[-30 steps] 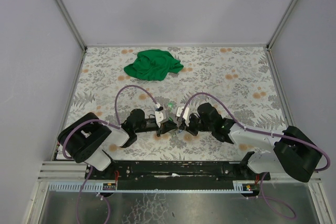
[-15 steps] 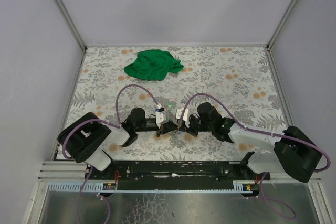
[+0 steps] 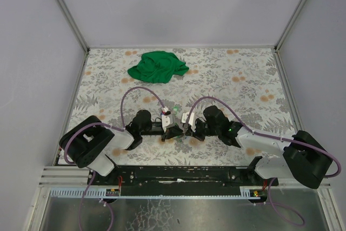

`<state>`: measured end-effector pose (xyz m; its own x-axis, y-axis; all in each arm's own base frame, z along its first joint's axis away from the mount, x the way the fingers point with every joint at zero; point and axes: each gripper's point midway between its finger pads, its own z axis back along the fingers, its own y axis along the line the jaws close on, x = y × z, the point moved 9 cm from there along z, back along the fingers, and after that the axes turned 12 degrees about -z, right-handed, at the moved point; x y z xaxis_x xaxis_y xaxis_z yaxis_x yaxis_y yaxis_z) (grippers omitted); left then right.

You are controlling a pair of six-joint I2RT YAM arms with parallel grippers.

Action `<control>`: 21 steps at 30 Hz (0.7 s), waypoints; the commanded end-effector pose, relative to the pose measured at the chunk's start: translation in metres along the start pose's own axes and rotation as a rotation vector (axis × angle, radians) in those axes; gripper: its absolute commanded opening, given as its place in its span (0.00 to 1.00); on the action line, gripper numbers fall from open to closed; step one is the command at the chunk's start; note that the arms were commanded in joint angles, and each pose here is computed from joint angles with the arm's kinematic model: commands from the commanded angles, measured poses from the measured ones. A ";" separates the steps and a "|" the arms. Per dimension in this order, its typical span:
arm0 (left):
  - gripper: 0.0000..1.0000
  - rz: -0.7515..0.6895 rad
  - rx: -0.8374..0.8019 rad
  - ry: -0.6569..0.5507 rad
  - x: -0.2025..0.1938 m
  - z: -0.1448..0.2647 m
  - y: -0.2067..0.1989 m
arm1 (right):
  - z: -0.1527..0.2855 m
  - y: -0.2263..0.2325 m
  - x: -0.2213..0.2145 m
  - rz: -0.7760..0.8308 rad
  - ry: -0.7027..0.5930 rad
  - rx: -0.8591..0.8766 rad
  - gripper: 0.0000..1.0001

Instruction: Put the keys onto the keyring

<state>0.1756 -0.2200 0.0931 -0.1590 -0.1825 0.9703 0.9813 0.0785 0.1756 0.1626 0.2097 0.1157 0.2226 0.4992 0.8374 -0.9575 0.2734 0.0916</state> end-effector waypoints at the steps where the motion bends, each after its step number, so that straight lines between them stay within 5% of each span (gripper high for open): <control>1: 0.12 -0.035 0.004 -0.013 0.006 -0.003 0.008 | 0.005 -0.005 0.031 0.060 -0.105 -0.007 0.00; 7: 0.00 -0.040 0.000 -0.022 0.007 -0.003 0.008 | 0.004 -0.005 0.030 0.044 -0.093 0.002 0.00; 21: 0.00 0.044 0.244 0.089 0.000 0.002 0.026 | 0.030 -0.028 0.025 -0.392 -0.045 -0.384 0.32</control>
<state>0.1845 -0.2165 0.0868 -0.1018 -0.2536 0.9619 0.9694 0.1920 0.1532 0.1783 0.2001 0.1399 0.4220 0.4054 0.8109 -0.8226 0.5473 0.1545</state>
